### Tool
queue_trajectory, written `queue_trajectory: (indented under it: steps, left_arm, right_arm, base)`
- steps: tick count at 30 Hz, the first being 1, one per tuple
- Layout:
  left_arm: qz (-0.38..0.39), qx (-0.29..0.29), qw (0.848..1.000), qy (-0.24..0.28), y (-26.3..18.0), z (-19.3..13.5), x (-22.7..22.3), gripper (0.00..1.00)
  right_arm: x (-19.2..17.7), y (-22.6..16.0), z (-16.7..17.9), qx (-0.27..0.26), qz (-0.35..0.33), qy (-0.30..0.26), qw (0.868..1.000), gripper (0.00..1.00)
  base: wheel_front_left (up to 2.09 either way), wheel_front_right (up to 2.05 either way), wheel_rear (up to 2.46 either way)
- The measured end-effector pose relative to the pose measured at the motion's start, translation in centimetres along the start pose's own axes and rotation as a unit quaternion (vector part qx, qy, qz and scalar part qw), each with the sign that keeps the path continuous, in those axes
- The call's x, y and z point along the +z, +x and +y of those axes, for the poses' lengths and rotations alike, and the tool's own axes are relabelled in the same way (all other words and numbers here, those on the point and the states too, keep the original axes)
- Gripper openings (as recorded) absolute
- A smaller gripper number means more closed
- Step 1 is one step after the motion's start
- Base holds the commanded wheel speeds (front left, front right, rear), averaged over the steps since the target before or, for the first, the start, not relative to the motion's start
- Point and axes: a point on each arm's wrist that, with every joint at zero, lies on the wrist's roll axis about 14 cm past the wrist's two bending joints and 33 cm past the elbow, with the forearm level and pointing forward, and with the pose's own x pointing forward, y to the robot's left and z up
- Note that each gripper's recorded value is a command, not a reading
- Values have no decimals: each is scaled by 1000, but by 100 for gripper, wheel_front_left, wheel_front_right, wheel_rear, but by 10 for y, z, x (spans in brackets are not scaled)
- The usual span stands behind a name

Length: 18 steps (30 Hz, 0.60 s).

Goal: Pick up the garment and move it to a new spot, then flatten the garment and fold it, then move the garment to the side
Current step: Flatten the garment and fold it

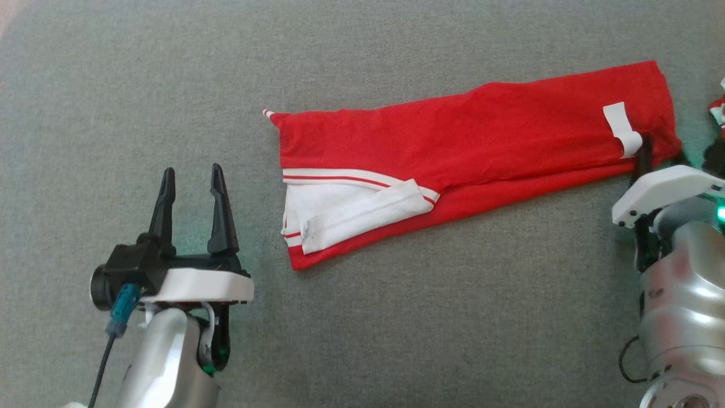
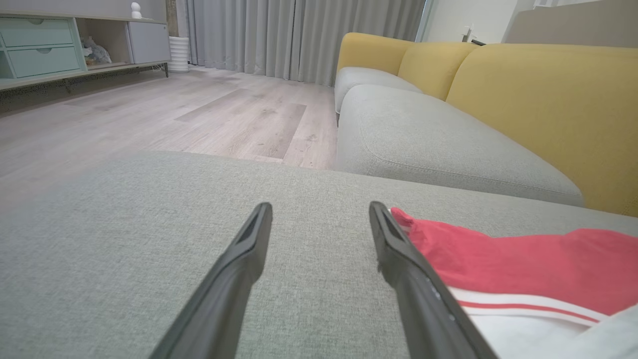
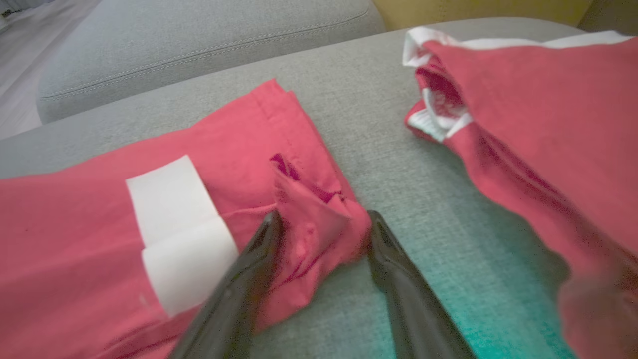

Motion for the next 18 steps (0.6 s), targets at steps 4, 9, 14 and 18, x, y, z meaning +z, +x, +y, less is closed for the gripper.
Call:
queue_trajectory:
  steps: [4, 9, 14, 18]
  left_arm:
    - [-2, -5, 1000, 3, 0, -4, 2, 100]
    - [-12, -13, 1000, 1, 1, -10, 9, 100]
    - [-27, -20, 999, -1, -1, -16, 20, 100]
    - [-31, -28, 999, -3, -7, -22, 23, 100]
  right_arm:
    - [7, -3, -1, 3, -16, -6, 1000, 0]
    - [35, -11, -32, -25, -67, -9, 997, 0]
    - [74, -29, -68, -59, -133, 3, 989, 0]
    - [80, -47, -79, -66, -156, 11, 986, 0]
  base:
    - [0, 0, 0]
    - [0, 0, 0]
    - [0, 0, 0]
    - [0, 0, 0]
